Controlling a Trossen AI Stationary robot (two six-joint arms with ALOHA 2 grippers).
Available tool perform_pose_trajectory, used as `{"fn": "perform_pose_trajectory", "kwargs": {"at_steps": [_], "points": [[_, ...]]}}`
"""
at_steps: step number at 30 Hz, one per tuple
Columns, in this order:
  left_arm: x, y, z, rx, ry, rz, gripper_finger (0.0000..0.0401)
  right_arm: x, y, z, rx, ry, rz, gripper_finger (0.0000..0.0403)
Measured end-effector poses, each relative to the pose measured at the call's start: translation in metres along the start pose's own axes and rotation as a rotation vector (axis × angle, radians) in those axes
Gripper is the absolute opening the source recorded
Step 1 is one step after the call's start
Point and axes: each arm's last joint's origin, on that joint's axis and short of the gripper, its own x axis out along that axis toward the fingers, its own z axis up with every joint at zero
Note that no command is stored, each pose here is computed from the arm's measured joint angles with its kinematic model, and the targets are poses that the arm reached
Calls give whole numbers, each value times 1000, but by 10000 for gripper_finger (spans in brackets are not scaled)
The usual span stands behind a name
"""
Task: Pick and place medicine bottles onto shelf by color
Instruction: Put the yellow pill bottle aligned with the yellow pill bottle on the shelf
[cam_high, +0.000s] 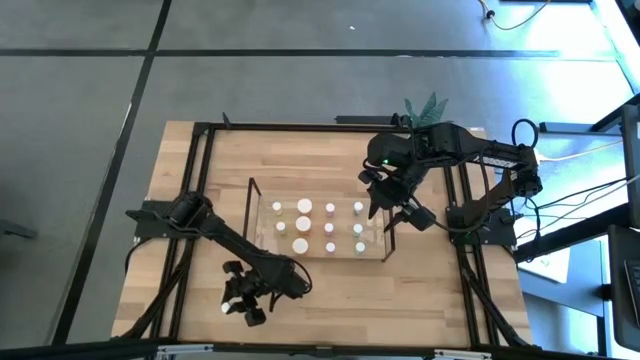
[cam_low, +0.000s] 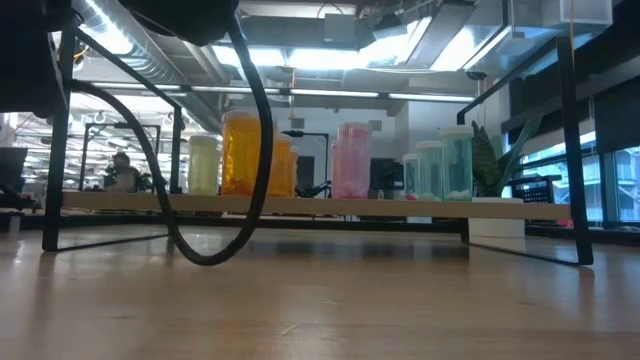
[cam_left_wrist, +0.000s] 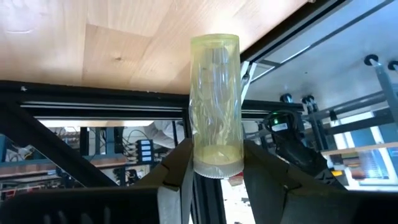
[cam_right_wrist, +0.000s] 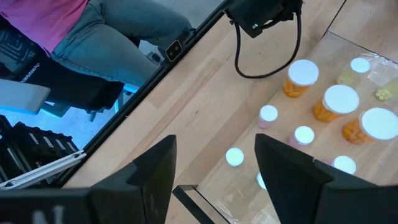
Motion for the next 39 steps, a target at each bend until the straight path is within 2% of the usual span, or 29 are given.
{"fn": "perform_pose_trajectory", "kwargs": {"at_steps": [7, 15, 20, 27, 34, 39], "points": [[3, -1, -2, 12, 0, 9, 101, 0, 0, 0, 0, 1, 1, 220], [25, -10, -15, 152, -30, 126, 101, 0, 0, 0, 0, 1, 0, 220], [35, -15, -22, 198, -11, 143, 101, 0, 0, 0, 1, 0, 0, 220], [35, -21, -23, 95, 103, -9, 101, 0, -1, 2, -8, -18, -11, 220], [34, -34, -19, 200, 151, -165, 101, 0, -1, 2, -11, -20, -13, 220], [31, -48, -10, 329, 96, -259, 101, 0, -1, 2, -11, -20, -13, 220]]}}
